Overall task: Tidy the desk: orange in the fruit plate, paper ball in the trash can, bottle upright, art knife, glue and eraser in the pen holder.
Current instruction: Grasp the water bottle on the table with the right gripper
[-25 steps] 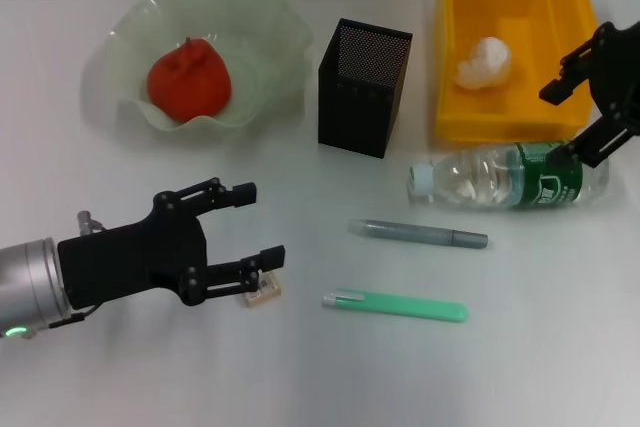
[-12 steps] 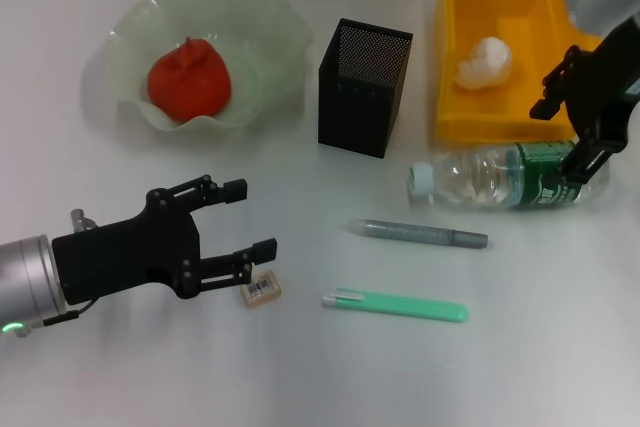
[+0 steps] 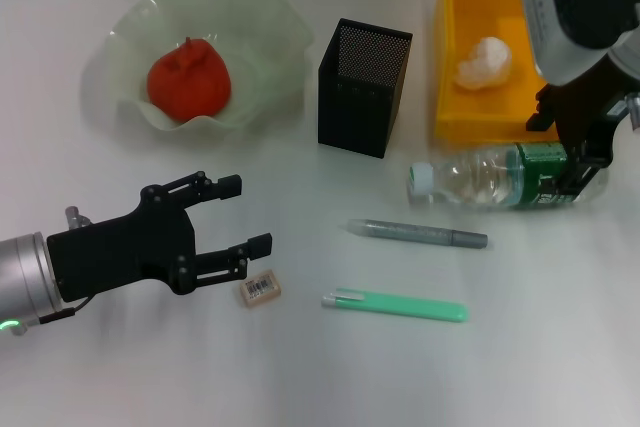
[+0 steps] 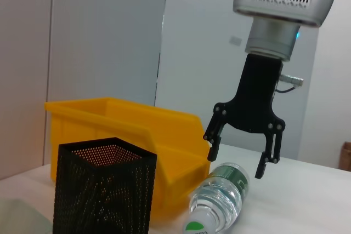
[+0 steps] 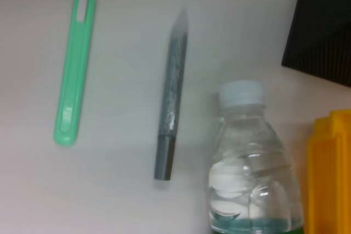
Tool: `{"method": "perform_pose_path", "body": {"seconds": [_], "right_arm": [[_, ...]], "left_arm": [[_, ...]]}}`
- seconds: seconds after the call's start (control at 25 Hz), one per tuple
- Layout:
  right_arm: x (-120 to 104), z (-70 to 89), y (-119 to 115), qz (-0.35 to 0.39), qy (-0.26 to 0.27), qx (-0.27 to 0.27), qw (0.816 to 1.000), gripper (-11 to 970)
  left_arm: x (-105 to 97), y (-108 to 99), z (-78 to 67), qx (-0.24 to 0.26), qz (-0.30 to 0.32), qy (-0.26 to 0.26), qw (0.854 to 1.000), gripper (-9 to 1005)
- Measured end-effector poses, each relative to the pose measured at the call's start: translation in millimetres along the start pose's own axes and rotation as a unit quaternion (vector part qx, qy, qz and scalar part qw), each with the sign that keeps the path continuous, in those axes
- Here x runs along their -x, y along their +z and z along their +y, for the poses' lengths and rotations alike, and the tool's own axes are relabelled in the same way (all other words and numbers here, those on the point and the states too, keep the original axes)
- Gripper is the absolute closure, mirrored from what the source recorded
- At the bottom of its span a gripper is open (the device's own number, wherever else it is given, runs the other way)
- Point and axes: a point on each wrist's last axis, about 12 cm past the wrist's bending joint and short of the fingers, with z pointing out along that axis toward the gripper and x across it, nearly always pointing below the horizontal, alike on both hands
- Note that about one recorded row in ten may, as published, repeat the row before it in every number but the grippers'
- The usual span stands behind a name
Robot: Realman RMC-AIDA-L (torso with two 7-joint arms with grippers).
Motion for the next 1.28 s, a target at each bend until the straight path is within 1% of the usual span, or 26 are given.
{"method": "perform_pose_path", "body": {"seconds": [0.48,0.76,1.28], "right_arm": [[3.9,1.1,23.2,0.019,-0.021,-0.01,1.0,164],[5.4,2.1,26.5,0.022,-0.023,-0.01,0.999,163],[8.0,10.1,27.8,0.028,-0.008,0.02,0.999,164]], "left_arm": [[1.8,0.2,2.4,-0.002,0.003,-0.008,1.0,249],[1.3,0.4,2.9,0.0,0.005,-0.008,1.0,252],[2.8,-3.2,5.5,0.0,0.009,-0.004,1.0,257]]}}
